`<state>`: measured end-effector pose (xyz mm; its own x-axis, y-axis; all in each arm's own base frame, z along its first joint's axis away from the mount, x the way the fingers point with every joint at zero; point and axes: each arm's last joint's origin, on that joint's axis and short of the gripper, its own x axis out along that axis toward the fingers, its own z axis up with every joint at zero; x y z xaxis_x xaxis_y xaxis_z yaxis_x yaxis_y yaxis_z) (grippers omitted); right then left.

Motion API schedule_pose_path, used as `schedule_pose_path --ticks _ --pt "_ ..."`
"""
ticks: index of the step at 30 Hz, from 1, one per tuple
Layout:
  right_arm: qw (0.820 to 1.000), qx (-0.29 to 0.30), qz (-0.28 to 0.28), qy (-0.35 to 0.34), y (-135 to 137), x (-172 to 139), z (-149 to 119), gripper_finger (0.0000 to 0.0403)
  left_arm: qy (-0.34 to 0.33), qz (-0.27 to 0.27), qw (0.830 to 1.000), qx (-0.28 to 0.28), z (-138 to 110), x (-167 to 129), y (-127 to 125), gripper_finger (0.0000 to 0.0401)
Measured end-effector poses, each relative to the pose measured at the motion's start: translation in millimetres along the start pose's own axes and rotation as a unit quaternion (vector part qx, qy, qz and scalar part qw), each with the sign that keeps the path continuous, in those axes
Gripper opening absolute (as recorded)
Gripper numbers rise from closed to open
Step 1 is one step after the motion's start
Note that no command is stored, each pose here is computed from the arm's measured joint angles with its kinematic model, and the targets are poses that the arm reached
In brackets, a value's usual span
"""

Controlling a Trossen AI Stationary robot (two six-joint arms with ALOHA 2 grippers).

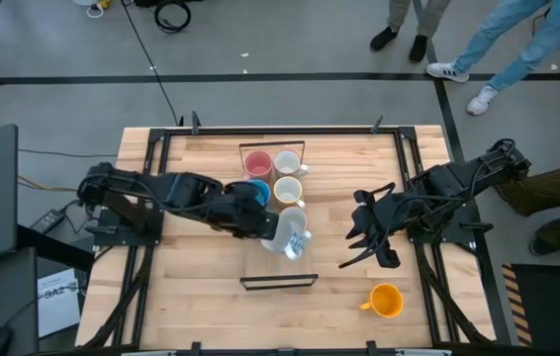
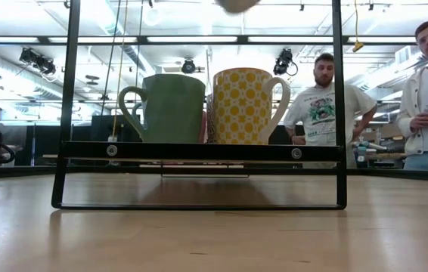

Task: Place coffee mugs
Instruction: Put the blue patterned mug on the shelf

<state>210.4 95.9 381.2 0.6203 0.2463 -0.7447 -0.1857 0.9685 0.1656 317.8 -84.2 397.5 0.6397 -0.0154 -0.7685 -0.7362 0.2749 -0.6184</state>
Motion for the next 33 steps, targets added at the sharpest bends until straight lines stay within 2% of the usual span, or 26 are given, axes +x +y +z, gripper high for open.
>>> schedule_pose_path --ticks 6,16,23,33 --pt "1.000 -0.023 -0.001 0.002 0 0 0 0.0113 0.003 0.068 0.997 -0.027 -2 25 6 0.0021" --pt "0.998 -0.055 -0.001 0.002 0 0 0 0.0113 0.033 0.106 0.992 -0.065 -10 61 5 0.0021" --pt "0.998 -0.056 -0.001 0.002 0 0 0 0.0113 0.054 0.132 0.987 -0.073 -16 85 7 0.0021" --pt "0.998 -0.055 0.000 0.000 0 0 0 0.0114 0.051 0.147 0.983 -0.096 -18 106 7 0.0021"
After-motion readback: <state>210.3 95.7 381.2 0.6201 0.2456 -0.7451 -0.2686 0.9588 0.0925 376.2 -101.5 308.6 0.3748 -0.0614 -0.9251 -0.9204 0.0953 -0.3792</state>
